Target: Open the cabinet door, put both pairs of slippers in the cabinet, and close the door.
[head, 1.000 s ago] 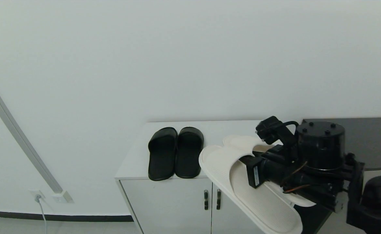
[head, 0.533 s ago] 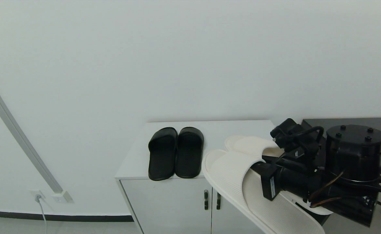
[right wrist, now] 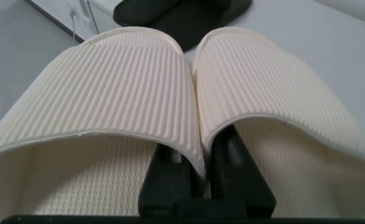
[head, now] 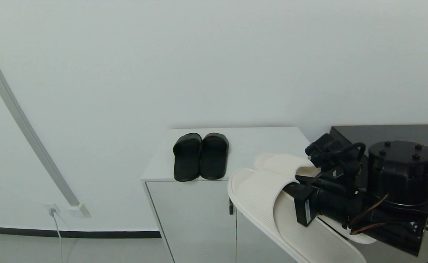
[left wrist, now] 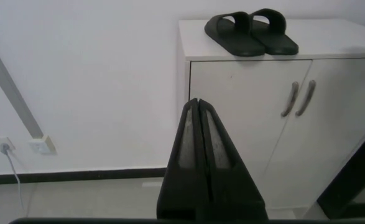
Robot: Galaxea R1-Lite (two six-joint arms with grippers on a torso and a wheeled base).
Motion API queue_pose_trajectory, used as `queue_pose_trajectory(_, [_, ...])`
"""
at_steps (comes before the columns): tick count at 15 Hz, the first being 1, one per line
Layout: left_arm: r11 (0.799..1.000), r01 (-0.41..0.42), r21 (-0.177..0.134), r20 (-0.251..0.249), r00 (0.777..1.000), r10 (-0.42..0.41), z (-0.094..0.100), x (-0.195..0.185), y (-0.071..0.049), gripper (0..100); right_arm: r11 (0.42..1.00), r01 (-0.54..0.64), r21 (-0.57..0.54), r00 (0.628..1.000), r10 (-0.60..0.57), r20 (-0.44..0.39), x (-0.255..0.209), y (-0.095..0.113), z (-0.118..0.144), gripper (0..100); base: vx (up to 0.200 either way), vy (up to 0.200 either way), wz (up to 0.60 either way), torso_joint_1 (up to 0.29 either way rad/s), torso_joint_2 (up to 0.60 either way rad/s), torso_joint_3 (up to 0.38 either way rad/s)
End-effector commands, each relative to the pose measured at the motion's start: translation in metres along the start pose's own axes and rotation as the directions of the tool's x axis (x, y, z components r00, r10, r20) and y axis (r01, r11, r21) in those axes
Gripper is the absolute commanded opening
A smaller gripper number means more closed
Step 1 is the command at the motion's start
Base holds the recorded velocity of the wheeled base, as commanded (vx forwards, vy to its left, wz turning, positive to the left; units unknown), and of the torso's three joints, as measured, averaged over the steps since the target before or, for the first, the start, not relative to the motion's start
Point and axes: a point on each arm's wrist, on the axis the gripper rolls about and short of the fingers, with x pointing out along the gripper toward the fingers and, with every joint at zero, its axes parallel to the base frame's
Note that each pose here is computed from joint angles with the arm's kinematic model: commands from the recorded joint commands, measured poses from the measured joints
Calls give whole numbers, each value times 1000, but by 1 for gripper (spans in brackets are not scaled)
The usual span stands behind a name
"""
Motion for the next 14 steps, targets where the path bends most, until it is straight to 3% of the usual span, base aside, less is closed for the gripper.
queue_pose_trajectory(1, [1000,0,-2,-1,1000,0,0,0,0,0,1000,-2,1,1000,2,-3,0,0,-1,0,-200,0,0,-2,2,7])
queue_pose_trajectory(2, [1000,0,0,-1,1000,0,0,0,0,0,1000,-3,1,1000,3,-5,0,0,-1,0,-200,0,0,2,-2,-2])
queue_pose_trajectory(14, [1000,-2,1,-1,1000,2,0,0,0,0,1000,-9,5,999,9,-34,7,-1,-11,0,0,0,0,0,0,0])
